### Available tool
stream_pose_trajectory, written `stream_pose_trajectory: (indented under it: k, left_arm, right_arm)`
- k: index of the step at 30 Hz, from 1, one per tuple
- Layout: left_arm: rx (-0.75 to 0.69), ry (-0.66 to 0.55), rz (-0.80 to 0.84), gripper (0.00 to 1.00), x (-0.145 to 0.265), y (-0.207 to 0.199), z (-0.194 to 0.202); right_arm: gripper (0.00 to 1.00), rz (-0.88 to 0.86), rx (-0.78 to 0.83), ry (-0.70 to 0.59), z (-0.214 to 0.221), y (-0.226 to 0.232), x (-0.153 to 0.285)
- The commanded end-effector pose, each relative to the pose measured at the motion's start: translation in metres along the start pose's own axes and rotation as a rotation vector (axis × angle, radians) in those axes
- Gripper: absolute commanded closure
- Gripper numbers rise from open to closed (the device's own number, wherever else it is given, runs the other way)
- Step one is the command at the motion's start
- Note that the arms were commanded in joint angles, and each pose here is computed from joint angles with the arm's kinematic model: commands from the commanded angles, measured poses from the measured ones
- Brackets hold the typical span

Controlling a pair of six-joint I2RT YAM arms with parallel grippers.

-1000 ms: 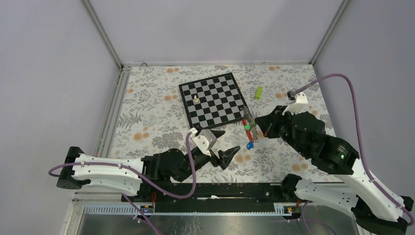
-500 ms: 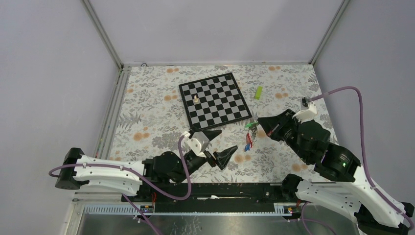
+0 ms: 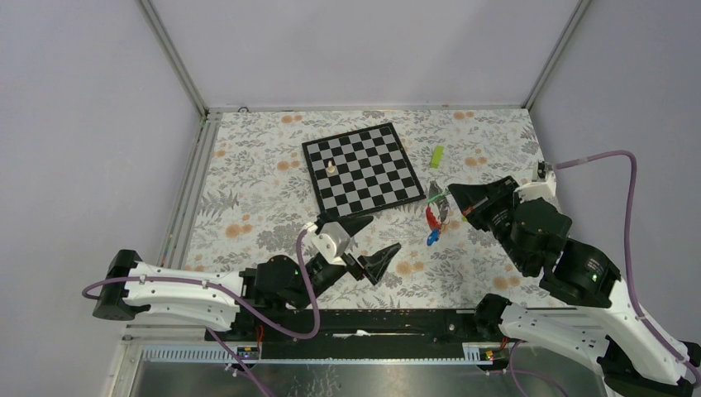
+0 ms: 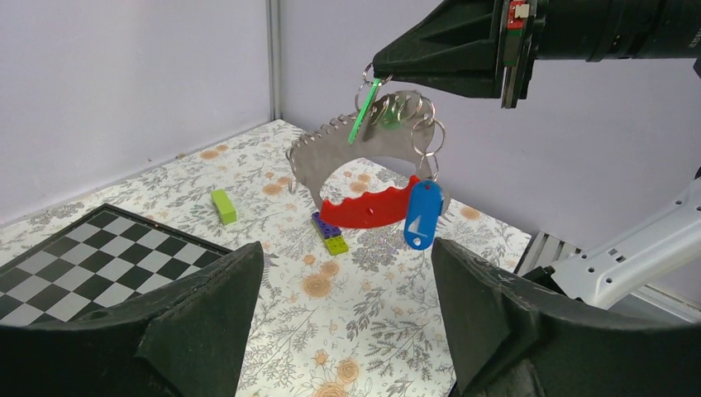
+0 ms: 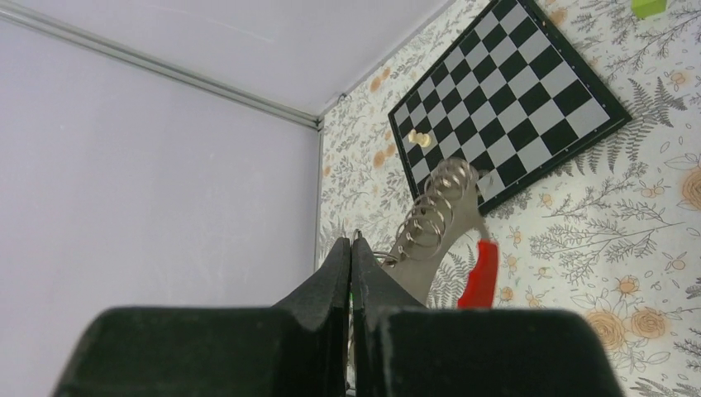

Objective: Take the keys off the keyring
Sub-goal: Remove the key from the keyring.

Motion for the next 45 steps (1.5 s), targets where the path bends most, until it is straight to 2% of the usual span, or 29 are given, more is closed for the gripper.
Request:
stream_pose_trajectory:
  k: [1,7,13,20,26,37,45]
  left_arm:
    - [0.065,-0.121,-0.014,0.20,0.000,0.006,-0.036]
    - [0.016,-0.150,0.001,0.19,-0.004,0.005,-0.045]
    - [-0.025,-0.186,0.018,0.14,-0.015,-0.002,-0.050]
    - [-0.107,-0.182,-0.019,0.14,-0.038,-0.014,-0.049]
    - [-0.151,-0.187,-0.079,0.18,-0.043,-0.011,-0.049]
    - [-0.204,-0.154,-0.105,0.18,-0.045,-0.009,-0.045]
    - [-0.222,-0.126,-0.141,0.29,-0.049,-0.008,-0.037]
  right_arm:
    - [1.00,-0.050,-0.062,-0.080,-0.017,0.016,0.006]
    - [1.00,-0.160,0.058,0.012,-0.004,0.019,0.005]
    - [1.00,-0.195,0.024,0.066,0.004,0.014,0.006]
    - [1.00,-0.207,-0.008,0.142,0.016,0.014,0.004]
    - [1.00,-0.245,0.003,0.188,0.020,0.016,0.007]
    - [1.00,-0.317,0.026,0.272,0.028,0.021,0.010]
    - [1.00,-0.346,0.023,0.293,0.028,0.024,0.014]
Point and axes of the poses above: each gripper's point midway between its finger pads, its own x axis back along the fingers, its own y axis along the line the jaws close on, z = x × y, the point moved 9 cm from there along x, back along the fingers, and after that the axes turned 5 degrees about -x, right-handed, at the moved point
